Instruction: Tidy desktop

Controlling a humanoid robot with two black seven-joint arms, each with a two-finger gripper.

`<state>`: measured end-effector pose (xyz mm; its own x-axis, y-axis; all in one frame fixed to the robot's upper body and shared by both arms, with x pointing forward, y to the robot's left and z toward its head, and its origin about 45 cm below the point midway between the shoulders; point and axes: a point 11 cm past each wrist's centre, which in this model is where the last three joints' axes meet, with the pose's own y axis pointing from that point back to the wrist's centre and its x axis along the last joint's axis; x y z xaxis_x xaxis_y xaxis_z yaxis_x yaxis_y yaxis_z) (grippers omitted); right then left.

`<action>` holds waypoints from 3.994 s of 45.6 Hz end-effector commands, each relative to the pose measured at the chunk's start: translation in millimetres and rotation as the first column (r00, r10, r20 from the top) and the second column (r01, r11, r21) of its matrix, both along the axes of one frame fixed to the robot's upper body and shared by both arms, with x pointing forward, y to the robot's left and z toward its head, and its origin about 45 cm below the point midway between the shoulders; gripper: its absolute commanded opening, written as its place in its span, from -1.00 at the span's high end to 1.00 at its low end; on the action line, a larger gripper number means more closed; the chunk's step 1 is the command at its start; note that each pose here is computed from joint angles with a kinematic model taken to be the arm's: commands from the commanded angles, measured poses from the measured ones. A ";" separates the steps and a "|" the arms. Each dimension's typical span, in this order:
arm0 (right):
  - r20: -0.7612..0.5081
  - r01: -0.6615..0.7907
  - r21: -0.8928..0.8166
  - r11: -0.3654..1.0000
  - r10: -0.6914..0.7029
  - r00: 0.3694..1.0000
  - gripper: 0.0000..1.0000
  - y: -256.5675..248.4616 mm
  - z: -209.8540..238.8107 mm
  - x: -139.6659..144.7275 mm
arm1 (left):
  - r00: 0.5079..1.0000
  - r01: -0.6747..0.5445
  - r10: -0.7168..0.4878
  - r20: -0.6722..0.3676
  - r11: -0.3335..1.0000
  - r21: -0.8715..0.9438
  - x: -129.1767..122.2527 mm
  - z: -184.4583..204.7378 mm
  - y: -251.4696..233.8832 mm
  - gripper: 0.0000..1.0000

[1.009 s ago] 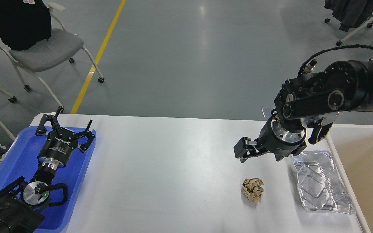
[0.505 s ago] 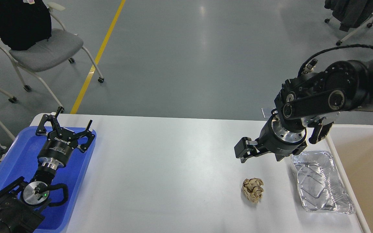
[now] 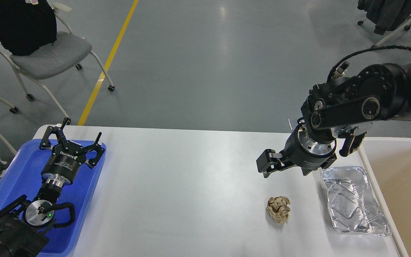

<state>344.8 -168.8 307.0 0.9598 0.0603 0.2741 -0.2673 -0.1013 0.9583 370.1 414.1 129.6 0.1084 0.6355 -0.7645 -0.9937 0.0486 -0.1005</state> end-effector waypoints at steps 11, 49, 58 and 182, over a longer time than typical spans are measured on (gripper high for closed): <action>0.029 0.029 -0.006 1.000 -0.028 0.999 -1.00 -38.4 11.9 8.3 | 1.000 0.000 0.000 0.000 1.000 0.000 0.0 0.0 0.0 -0.98; 0.104 0.248 -0.184 0.951 -0.232 0.967 -1.00 -272.7 -60.8 -0.7 | 1.000 0.000 0.000 0.000 1.000 0.000 0.0 0.0 0.0 -0.98; 0.111 0.312 -0.179 0.933 -0.296 0.949 -1.00 -293.9 -94.5 0.2 | 1.000 0.000 0.000 0.000 1.000 0.000 0.0 0.0 0.0 -0.98; 0.205 0.154 -0.247 0.957 -0.103 0.973 1.00 -290.6 -218.2 -3.9 | 1.000 0.000 0.000 0.000 1.000 0.000 0.0 0.0 0.0 -0.98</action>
<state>341.7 -460.0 89.4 0.8962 0.0324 0.4425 -0.4396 0.1997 0.8757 370.1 414.1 129.5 0.1082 0.6356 -0.7644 -0.9938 0.0485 -0.1003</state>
